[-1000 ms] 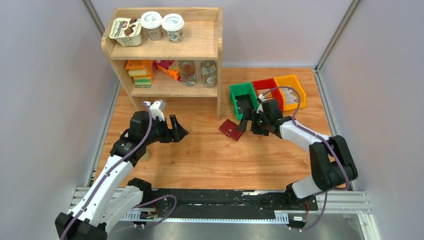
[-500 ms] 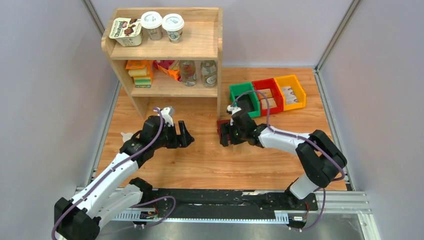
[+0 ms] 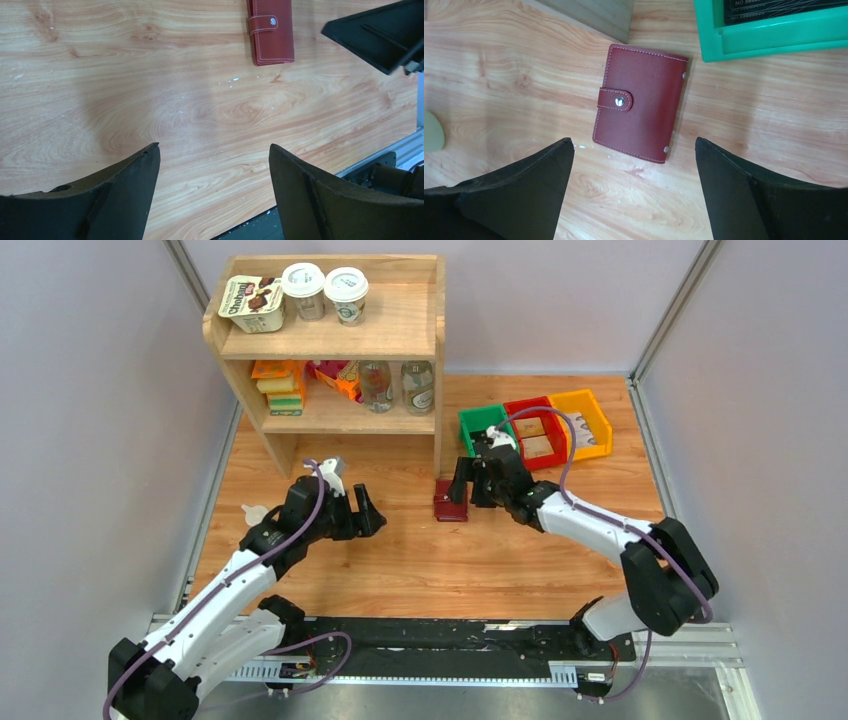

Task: Take the credit cards out of the card holder
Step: Move the card holder to the center of the board.

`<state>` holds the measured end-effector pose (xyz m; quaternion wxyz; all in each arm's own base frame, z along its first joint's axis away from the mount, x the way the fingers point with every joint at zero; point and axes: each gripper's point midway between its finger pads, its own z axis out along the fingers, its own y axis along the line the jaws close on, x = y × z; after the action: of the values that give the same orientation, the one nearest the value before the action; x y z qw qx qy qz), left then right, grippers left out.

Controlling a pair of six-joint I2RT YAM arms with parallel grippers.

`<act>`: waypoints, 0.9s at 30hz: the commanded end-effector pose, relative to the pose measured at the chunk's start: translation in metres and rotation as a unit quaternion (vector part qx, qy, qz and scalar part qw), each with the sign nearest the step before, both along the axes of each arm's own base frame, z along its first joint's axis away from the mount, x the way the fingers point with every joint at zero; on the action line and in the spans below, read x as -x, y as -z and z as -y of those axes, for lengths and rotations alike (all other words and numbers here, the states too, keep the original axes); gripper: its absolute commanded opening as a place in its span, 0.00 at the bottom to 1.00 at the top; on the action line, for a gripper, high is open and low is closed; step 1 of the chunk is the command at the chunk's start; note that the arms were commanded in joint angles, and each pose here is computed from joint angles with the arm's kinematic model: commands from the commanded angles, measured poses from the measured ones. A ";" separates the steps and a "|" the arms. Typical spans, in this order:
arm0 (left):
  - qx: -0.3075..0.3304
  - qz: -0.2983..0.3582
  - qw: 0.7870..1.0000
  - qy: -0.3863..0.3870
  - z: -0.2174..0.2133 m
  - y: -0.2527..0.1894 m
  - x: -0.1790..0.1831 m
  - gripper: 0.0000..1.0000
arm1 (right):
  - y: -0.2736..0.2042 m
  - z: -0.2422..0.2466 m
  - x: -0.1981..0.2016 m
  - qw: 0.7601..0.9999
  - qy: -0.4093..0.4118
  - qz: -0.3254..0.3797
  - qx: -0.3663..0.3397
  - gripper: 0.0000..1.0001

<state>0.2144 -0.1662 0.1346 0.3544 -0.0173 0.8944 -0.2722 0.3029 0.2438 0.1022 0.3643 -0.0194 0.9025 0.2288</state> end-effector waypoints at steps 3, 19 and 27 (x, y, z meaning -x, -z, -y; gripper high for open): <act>0.015 0.020 1.000 -0.001 0.000 -0.017 0.002 0.87 | 0.003 -0.027 -0.023 0.998 0.028 -0.015 -0.048 0.95; -0.007 0.020 1.000 0.002 -0.010 -0.015 0.012 0.87 | 0.077 -0.024 -0.012 0.995 0.046 -0.085 0.035 0.52; -0.001 0.016 1.000 0.020 -0.001 -0.011 0.009 0.87 | 0.091 -0.021 0.038 0.989 -0.011 -0.121 0.084 0.22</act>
<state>0.2007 -0.1566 0.1356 0.3515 -0.0128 0.8984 -0.2630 0.3081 0.2751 0.0322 0.2987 0.0140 0.9347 0.1922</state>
